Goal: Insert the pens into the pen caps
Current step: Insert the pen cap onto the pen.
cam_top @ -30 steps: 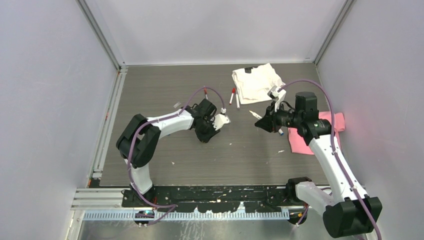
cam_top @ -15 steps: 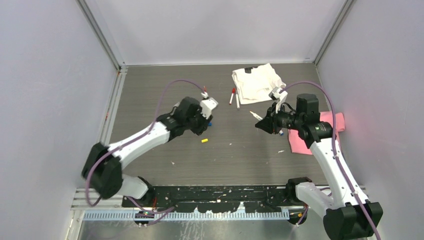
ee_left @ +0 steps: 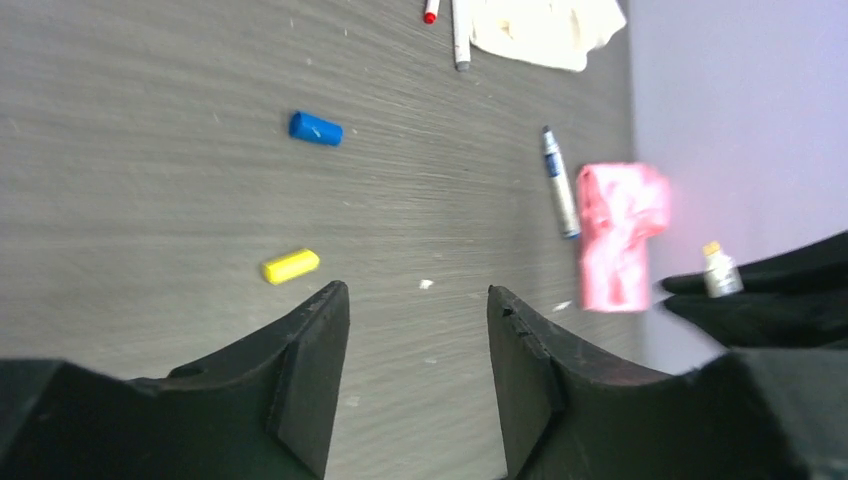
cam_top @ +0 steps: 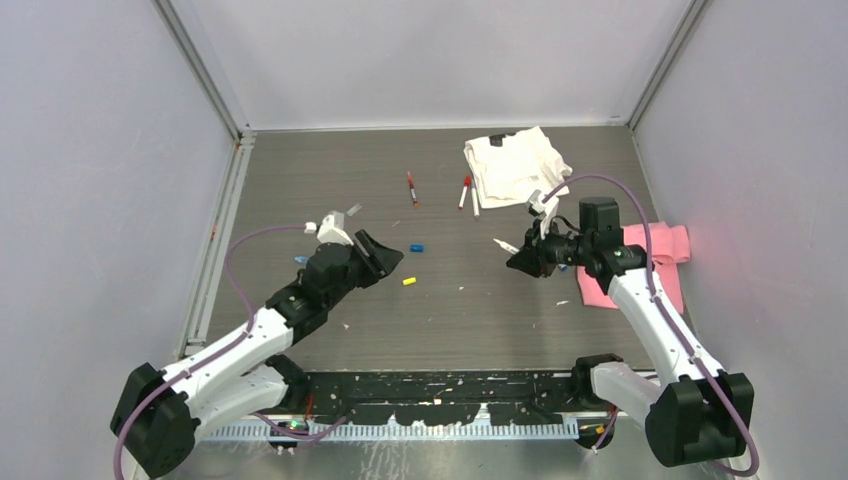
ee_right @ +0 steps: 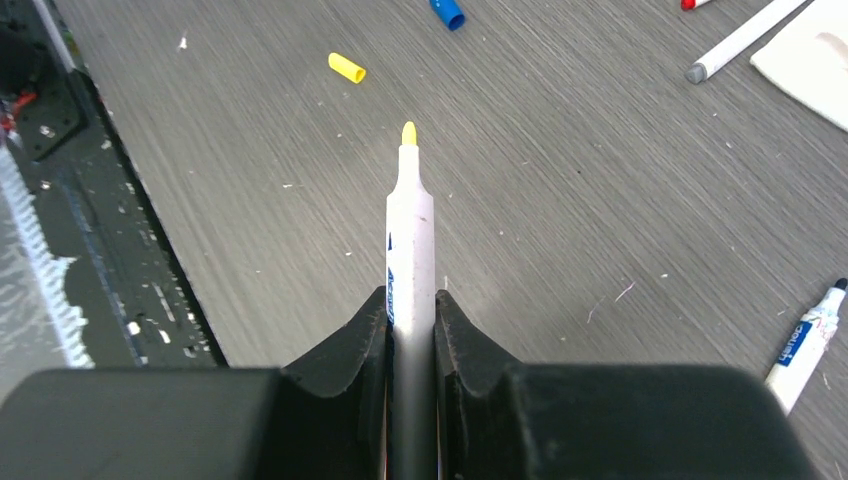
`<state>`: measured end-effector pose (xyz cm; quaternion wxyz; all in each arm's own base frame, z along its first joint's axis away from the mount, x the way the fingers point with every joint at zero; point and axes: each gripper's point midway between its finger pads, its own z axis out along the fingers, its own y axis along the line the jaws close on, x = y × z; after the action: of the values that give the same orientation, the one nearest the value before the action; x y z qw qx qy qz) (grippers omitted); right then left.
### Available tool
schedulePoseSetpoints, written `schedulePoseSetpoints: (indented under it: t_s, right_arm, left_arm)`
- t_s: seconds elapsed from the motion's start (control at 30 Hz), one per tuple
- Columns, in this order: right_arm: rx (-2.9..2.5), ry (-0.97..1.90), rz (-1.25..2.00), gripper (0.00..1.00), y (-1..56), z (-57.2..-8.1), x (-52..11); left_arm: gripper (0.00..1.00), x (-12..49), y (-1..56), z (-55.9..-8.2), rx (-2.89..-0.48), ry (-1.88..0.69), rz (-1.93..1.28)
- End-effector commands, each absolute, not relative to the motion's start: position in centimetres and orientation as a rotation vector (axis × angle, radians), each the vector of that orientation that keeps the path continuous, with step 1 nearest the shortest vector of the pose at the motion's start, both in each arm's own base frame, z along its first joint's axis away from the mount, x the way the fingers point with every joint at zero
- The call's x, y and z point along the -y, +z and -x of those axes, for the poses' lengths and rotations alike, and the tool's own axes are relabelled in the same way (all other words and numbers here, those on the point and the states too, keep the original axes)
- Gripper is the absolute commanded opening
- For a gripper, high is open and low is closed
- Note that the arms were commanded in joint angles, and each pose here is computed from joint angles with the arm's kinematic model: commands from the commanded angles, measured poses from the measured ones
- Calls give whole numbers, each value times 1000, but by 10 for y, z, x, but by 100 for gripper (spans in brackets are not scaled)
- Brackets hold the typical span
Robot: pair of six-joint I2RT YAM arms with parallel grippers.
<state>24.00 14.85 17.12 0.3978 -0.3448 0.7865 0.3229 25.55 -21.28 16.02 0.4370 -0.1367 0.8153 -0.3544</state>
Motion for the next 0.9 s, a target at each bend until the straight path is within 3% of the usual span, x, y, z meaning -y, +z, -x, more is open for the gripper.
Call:
schedulePoseSetpoints:
  t_s: [0.0, 0.33, 0.57, 0.87]
  right_arm:
    - [-1810, 750, 972, 1, 172, -257, -156]
    - [-1749, 756, 1022, 1, 153, -249, -166]
    - [-1717, 775, 990, 1, 158, -248, -169]
    - [-1713, 784, 979, 1, 160, -245, -169]
  left_arm:
    - [52, 221, 149, -253, -2082, -1058, 876]
    - [53, 232, 85, -238, -2198, -793, 1549]
    - [48, 234, 62, -253, -2167, -567, 1706]
    - [49, 242, 24, -265, -2180, -475, 1770]
